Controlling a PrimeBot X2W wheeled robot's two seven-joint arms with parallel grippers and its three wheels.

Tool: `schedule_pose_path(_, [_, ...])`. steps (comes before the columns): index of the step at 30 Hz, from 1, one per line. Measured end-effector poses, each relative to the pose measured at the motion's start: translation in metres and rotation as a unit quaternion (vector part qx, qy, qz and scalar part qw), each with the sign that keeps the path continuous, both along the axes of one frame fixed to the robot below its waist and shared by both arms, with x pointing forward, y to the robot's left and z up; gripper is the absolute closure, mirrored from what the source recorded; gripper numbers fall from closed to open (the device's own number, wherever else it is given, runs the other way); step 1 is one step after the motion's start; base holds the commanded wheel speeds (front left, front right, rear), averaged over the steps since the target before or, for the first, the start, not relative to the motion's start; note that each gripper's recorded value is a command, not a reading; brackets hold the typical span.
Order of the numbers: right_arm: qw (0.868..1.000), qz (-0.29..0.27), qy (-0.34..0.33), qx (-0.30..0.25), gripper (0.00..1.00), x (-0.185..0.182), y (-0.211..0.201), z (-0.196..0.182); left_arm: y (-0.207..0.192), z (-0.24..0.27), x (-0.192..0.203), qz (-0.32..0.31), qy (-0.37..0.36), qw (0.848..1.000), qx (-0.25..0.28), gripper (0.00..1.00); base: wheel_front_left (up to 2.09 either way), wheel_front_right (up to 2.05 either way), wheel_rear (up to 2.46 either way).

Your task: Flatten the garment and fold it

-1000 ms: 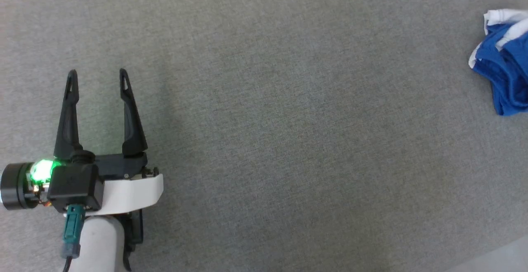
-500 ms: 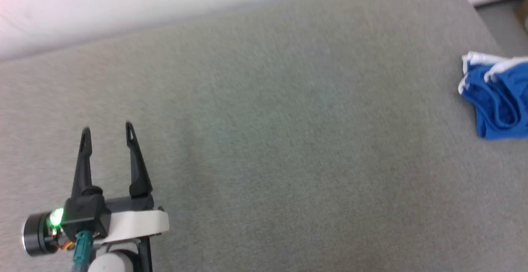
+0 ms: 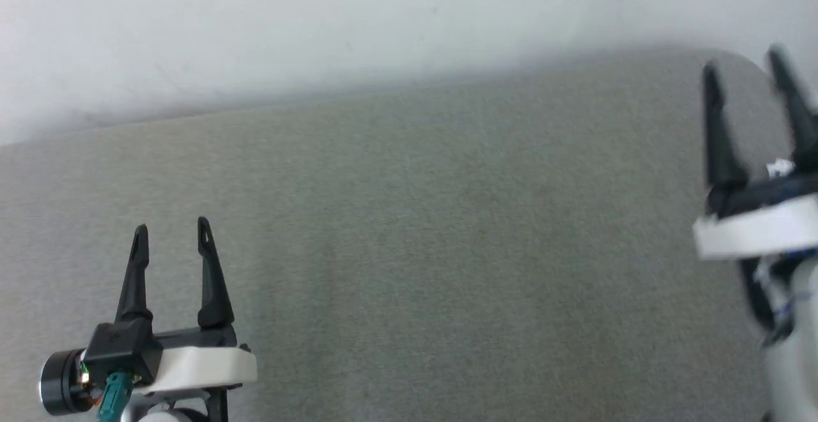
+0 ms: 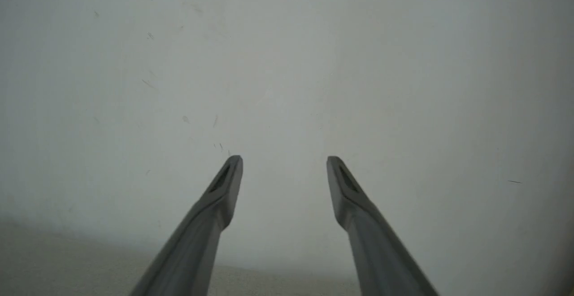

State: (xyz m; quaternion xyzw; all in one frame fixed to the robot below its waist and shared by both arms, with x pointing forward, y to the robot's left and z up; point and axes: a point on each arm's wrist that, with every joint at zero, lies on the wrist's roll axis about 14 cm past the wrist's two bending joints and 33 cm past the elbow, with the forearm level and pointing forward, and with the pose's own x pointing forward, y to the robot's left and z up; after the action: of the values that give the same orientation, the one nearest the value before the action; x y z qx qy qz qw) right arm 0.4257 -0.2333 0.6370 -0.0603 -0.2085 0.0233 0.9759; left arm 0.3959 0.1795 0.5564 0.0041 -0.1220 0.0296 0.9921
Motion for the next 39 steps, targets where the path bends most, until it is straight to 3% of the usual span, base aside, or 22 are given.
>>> schedule_pose_path(8, [0.994,0.030,0.080,0.074,0.00,-0.040,0.041,-0.067,0.029,0.000,-0.028,0.041,0.004,0.999,0.005,0.00,0.00,0.00,0.00])
schedule_pose_path(21, [0.989,0.020,0.107,0.097,0.00,-0.078,0.048,-0.090,0.029,-0.008,-0.044,0.036,0.018,0.999,0.016,0.00,0.00,0.00,0.00])
schedule_pose_path(22, [0.989,0.020,0.107,0.097,1.00,-0.078,0.048,-0.090,0.029,-0.009,-0.044,0.035,0.019,0.999,0.017,1.00,0.00,0.00,0.00])
schedule_pose_path(39, [0.988,0.022,0.122,0.092,1.00,-0.077,0.051,-0.094,0.027,-0.012,-0.043,0.033,0.031,0.999,0.016,1.00,0.00,0.00,0.00])
